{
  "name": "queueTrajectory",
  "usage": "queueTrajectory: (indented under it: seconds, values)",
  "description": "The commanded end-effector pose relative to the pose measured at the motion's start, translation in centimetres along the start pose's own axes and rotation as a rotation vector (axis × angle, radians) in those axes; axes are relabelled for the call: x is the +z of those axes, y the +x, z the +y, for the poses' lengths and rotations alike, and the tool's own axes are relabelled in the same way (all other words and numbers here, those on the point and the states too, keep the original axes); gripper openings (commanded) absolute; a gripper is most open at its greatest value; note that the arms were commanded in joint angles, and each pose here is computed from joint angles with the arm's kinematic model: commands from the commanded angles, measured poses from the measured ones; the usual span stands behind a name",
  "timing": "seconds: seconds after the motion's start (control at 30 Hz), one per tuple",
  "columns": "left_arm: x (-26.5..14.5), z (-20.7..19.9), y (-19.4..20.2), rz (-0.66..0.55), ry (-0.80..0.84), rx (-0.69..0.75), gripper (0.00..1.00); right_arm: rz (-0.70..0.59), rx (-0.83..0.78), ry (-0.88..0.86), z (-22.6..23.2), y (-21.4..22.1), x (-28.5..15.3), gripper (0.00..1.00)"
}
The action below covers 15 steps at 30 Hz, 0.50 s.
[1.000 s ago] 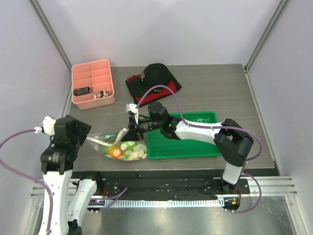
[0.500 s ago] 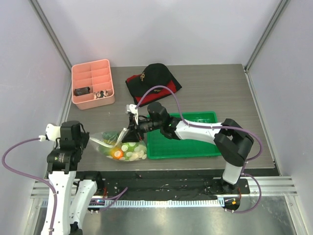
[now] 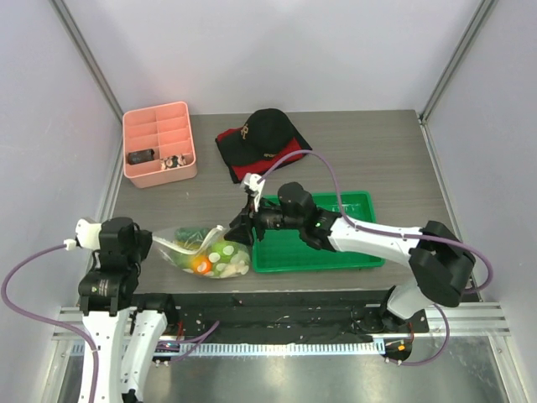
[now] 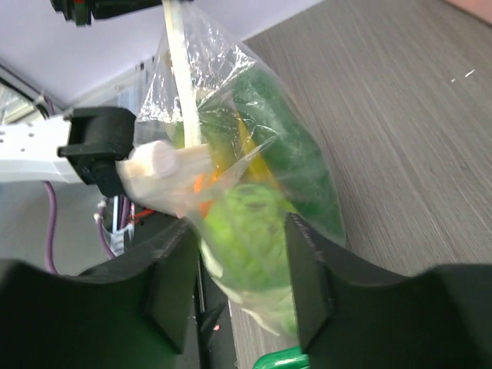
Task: Open the zip-top bag and remove the fake food
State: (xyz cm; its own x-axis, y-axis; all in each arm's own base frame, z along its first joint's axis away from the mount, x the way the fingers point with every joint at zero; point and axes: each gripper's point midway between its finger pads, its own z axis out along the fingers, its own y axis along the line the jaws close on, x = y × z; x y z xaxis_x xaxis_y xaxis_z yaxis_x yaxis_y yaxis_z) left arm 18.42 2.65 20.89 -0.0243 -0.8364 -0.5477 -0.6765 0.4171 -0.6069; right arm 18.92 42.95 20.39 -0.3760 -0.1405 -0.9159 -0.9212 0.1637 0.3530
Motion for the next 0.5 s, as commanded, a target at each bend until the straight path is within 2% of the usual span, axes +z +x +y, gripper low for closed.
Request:
queueTrajectory:
  seconds: [0.0,0.07,0.17,0.2,0.27,0.33,0.37,0.43,0.47]
  values:
    - [-1.6,-0.7,-1.6,-0.053,0.052,-0.04,0.0,-0.153,-0.012,0.064,-0.2,-3.0,-1.4,0.46]
    - [-1.7,-0.6,-1.4,-0.048,0.059,-0.047,0.0,-0.153,-0.002,0.04,0.1,-3.0,-1.0,0.43]
    - [-1.9,-0.4,-1.3,-0.044,0.063,-0.055,0.0,-0.138,0.007,-0.042,1.6,-3.0,-0.5,0.45]
    - [-1.9,-0.3,-1.2,-0.043,0.063,-0.055,0.0,-0.138,0.008,-0.044,1.6,-2.9,-0.3,0.52]
    - [-1.9,-0.3,-1.1,-0.038,0.064,-0.065,0.0,-0.132,0.005,-0.089,2.6,-2.4,-0.2,0.55]
    - [-2.0,-0.3,-1.0,-0.033,0.065,-0.069,0.0,-0.135,-0.013,-0.096,3.1,-1.9,-0.3,0.65]
    - [-2.0,-0.3,-1.0,-0.03,0.063,-0.069,0.0,-0.142,-0.029,-0.116,3.8,-2.1,-0.1,0.66]
    - [-2.2,-0.4,-1.0,-0.029,0.068,-0.068,0.0,-0.147,-0.057,-0.119,3.8,-2.8,0.4,0.61]
    - [-2.4,-0.6,-1.2,-0.035,0.082,-0.058,0.0,-0.133,-0.05,-0.1,3.3,-2.6,0.8,0.3]
